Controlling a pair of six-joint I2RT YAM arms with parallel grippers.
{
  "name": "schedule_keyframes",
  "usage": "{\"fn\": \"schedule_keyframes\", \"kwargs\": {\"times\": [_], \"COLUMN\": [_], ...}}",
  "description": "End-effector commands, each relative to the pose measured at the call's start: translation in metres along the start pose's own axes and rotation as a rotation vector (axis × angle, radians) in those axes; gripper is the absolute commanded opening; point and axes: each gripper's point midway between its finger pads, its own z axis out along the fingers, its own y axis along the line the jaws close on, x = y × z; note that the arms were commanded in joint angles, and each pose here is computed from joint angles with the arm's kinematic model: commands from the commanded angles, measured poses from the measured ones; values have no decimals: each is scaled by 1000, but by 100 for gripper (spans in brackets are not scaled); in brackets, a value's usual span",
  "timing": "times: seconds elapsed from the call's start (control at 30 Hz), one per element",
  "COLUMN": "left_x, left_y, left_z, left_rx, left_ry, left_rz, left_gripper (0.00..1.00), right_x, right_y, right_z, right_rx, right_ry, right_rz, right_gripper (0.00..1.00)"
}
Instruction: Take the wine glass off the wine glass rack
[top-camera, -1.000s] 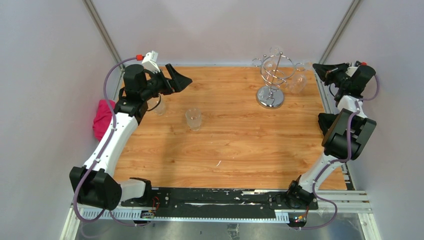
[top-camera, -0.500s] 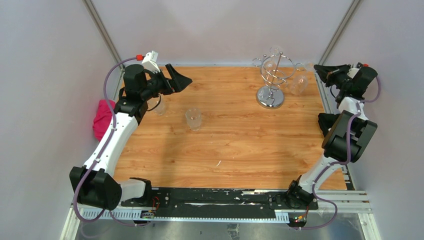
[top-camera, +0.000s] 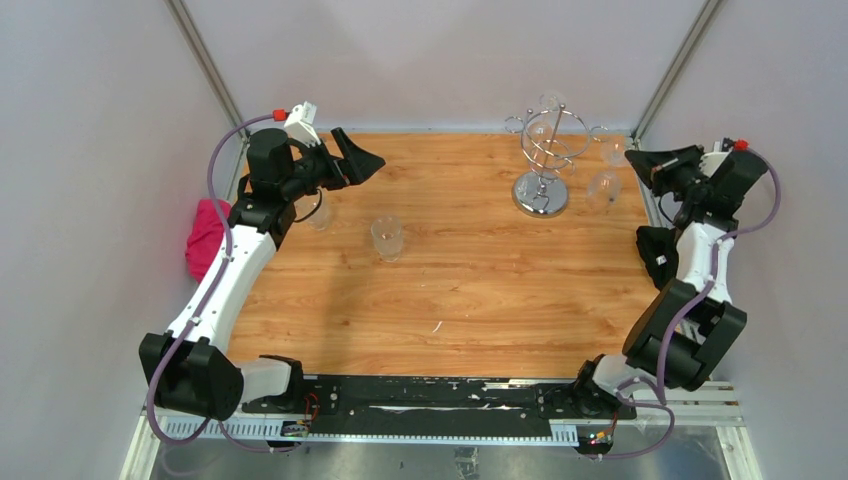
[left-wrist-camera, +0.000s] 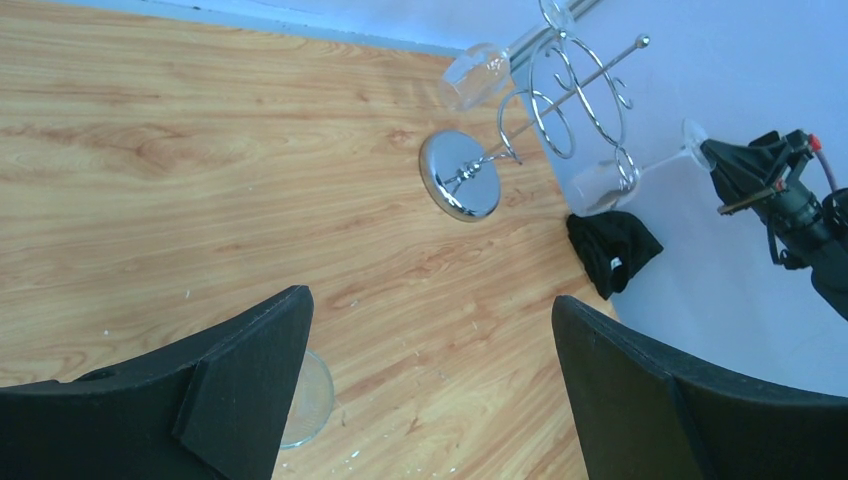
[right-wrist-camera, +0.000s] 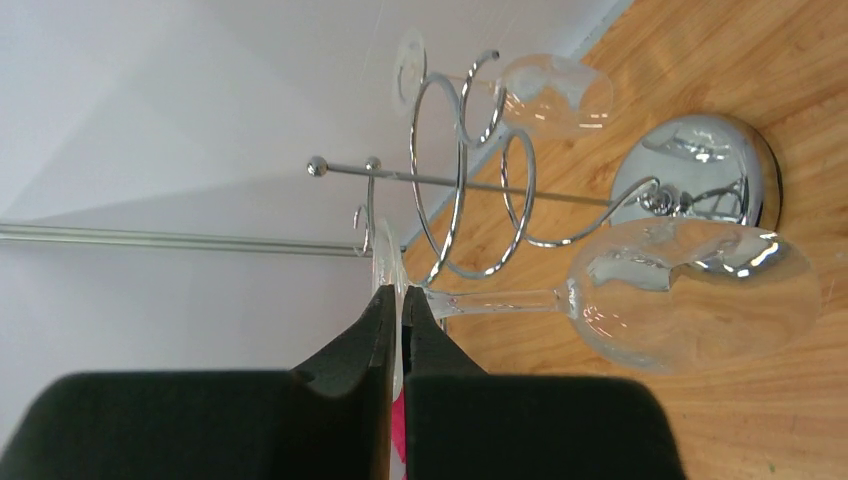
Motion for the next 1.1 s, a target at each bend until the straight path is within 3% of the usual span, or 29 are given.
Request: {"fn": "schedule_keyframes", "kwargs": {"times": [0.0, 0.27, 0.7, 0.87, 1.07], "left_x": [0, 4, 6, 7, 14], "left_y": [-6, -5, -6, -5, -3], "left_z": [-1, -1, -5, -6, 0], "left_rx": [27, 33, 34, 26, 61], "left_ry": [-2, 3, 2, 0, 13], "left_rz": [-6, -16, -17, -16, -7], "left_gripper": [96, 96, 95, 95, 96], "right_x": [24, 77, 208, 250, 263], "right_y": [-12, -10, 43, 69, 129], "right_z": [-20, -47, -54, -34, 4], "right_rx": [51, 121, 52, -83, -297], "right_ry": [16, 68, 336, 477, 539], "right_rz": [-17, -70, -220, -205, -211], "right_gripper": [0, 0, 0, 0, 0]}}
